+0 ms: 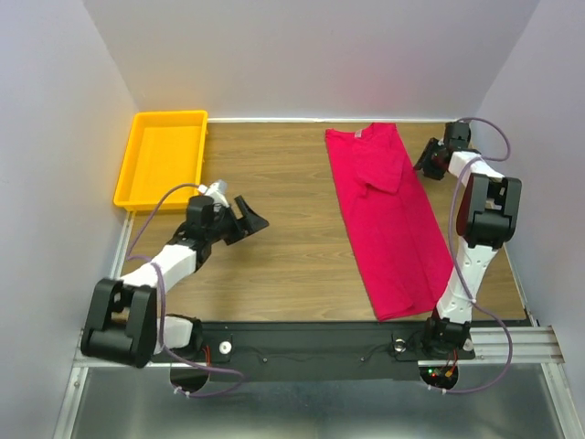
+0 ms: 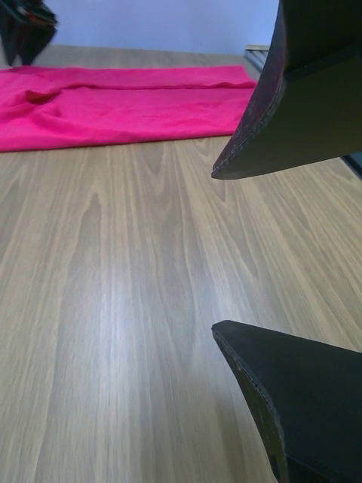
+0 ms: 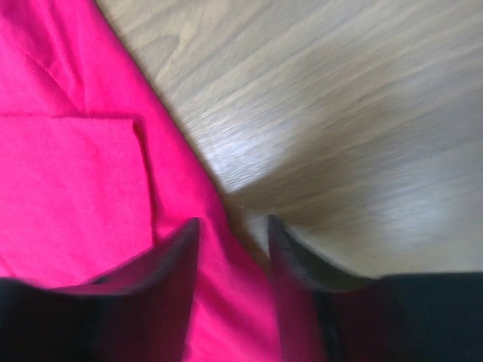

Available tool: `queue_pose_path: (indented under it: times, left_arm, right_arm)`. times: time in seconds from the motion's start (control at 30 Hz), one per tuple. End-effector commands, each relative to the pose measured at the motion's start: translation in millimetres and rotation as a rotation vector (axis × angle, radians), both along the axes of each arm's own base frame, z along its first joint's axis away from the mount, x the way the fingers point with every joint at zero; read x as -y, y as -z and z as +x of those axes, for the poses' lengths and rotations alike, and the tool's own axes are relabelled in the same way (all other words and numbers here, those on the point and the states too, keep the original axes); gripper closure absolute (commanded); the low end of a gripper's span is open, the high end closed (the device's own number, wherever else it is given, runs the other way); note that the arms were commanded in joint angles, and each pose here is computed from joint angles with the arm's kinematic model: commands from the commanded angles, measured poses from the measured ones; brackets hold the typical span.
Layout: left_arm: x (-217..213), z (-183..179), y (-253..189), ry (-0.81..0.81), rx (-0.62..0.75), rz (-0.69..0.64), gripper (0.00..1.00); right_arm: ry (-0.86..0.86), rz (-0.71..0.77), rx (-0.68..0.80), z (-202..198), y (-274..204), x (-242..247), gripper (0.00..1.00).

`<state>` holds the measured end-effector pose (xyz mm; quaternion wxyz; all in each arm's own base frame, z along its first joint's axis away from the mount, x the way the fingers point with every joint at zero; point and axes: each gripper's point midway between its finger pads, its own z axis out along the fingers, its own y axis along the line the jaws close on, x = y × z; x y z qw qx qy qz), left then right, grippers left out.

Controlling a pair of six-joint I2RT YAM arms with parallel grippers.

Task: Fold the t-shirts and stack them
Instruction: Fold the tshirt

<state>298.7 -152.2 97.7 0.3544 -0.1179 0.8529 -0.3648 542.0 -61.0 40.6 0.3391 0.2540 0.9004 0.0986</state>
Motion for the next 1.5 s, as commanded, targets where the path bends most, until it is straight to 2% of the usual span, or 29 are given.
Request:
queue_pose_path:
  times: [0.0,0.07,0.1,0.13,0.17,0.2,0.27,0.4,0.43,0.63,0.8,0.9,0.93,1.13,1.2,1.23,1.43,1.47]
  left_arm:
    - [57.3,13.2,-31.8,0.159,0.092,-0.058,0.14]
    - [87.7,16.3,-40.8,0.219,0.105,-0.074,0.16]
    - [111.4,7.0,-27.1,0.275,0.054,-0.077,0.16]
    - [125.6,3.6,-25.4,0.307,0.041,-0.081,0.18]
    - [139.9,6.5,-19.5,0.326,0.017,-0.081,0.18]
    - [150.1,3.6,-15.6,0.342,-0.002,-0.086,0.18]
    - [179.6,-10.2,-16.3,0.397,-0.027,-0.114,0.18]
    - [215.1,-36.7,7.8,0.447,-0.122,-0.114,0.19]
    - [227.8,-50.5,9.6,0.473,-0.142,-0.121,0.20]
    - [269.7,-80.7,27.5,0.504,-0.234,-0.122,0.24]
    - [286.4,-95.3,47.7,0.454,-0.326,-0.118,0.26]
    - [288.7,-94.0,56.3,0.424,-0.359,-0.111,0.29]
    - [291.0,-92.0,56.4,0.412,-0.360,-0.111,0.34]
    - [294.1,-86.6,76.2,0.372,-0.402,-0.056,0.41]
    - [293.6,-86.4,83.9,0.360,-0.416,-0.043,0.44]
    - [293.2,-87.0,86.6,0.360,-0.422,-0.040,0.51]
    - [292.5,-86.4,92.8,0.358,-0.418,-0.025,0.68]
    - [291.5,-86.3,93.9,0.359,-0.417,-0.016,0.77]
  right_arm:
    - [-0.050,-0.175,0.165,8.3,-77.5,23.4,0.48]
    - [-0.077,-0.228,0.189,-0.8,-96.5,26.4,0.36]
    - [-0.121,-0.260,0.192,-6.6,-100.1,26.8,0.29]
    - [-0.173,-0.257,0.208,-12.4,-106.0,20.0,0.28]
    - [-0.244,-0.284,0.216,-28.4,-110.7,15.3,0.22]
    - [-0.284,-0.278,0.232,-37.6,-116.2,8.4,0.22]
    - [-0.383,-0.273,0.254,-57.0,-119.2,-6.2,0.14]
    - [-0.452,-0.278,0.273,-105.1,-123.8,-23.0,0.13]
    - [-0.448,-0.282,0.271,-111.9,-123.5,-23.0,0.12]
    - [-0.440,-0.269,0.261,-144.5,-115.4,-27.1,0.11]
    - [-0.415,-0.267,0.268,-149.8,-118.1,-21.6,0.11]
    - [-0.407,-0.255,0.272,-151.7,-117.4,-20.2,0.11]
    - [-0.404,-0.255,0.275,-151.4,-117.6,-19.2,0.11]
    - [-0.388,-0.245,0.282,-152.9,-117.7,-14.7,0.11]
    - [-0.384,-0.244,0.285,-152.9,-118.6,-13.4,0.11]
    - [-0.381,-0.243,0.283,-153.4,-118.0,-12.4,0.11]
    - [-0.376,-0.232,0.294,-154.6,-119.8,-10.5,0.11]
    - [-0.376,-0.231,0.297,-154.8,-121.0,-10.6,0.11]
